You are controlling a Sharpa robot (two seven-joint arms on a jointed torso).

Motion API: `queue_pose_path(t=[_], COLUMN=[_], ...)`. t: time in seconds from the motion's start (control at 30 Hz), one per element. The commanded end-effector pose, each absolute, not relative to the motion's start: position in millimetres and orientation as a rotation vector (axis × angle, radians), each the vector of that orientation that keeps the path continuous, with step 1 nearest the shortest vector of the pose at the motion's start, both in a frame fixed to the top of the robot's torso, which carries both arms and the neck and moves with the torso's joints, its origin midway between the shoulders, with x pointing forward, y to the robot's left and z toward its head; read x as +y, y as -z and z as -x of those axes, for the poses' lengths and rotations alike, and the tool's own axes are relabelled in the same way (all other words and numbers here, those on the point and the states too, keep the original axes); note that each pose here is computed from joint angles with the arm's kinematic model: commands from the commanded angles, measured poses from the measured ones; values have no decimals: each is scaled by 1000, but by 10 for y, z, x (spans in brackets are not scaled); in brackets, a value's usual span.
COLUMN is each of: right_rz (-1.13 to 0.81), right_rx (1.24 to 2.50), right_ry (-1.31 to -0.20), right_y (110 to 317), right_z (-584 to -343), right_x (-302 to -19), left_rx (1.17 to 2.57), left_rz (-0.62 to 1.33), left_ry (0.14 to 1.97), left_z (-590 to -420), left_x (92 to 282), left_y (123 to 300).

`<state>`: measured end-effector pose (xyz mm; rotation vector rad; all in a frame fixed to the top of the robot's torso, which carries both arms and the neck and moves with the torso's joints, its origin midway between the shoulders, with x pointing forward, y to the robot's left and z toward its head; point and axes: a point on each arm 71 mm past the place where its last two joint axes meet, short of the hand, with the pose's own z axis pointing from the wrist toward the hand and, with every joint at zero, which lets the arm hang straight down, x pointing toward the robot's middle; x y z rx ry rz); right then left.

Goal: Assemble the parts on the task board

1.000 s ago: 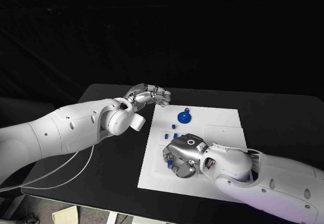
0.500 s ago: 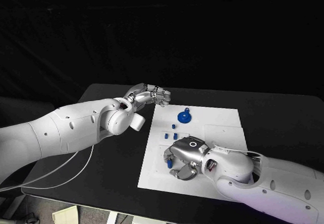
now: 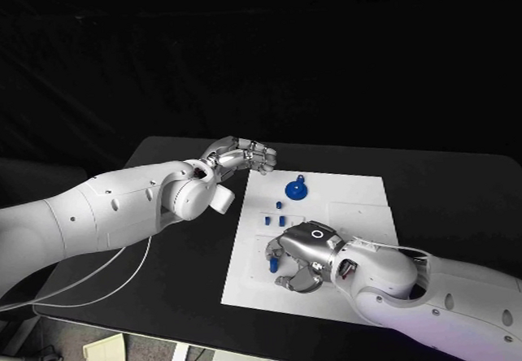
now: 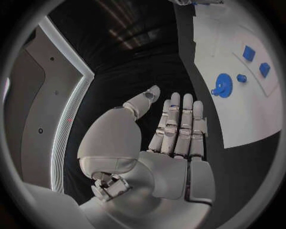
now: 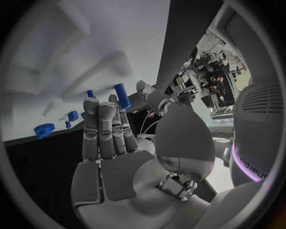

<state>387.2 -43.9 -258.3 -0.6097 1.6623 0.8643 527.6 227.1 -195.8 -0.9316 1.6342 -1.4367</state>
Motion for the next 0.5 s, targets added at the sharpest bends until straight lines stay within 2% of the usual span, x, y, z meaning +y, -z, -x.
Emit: queue_pose_path(t=[0.03, 0.33, 0.5], right_rz=[569, 499, 445], right_rx=[1617, 1581, 1541], right_ry=[-898, -946, -968], right_y=[2516, 2370, 2206], right_z=[-3870, -3889, -3923], right_x=[-459, -514, -569], left_rx=[1631, 1626, 1626], left_rz=[935, 942, 943], left_ry=[1451, 1446, 1446], left_z=[-5281, -5292, -5296], left_x=[2283, 2307, 2306], left_y=[1952, 1954, 1956])
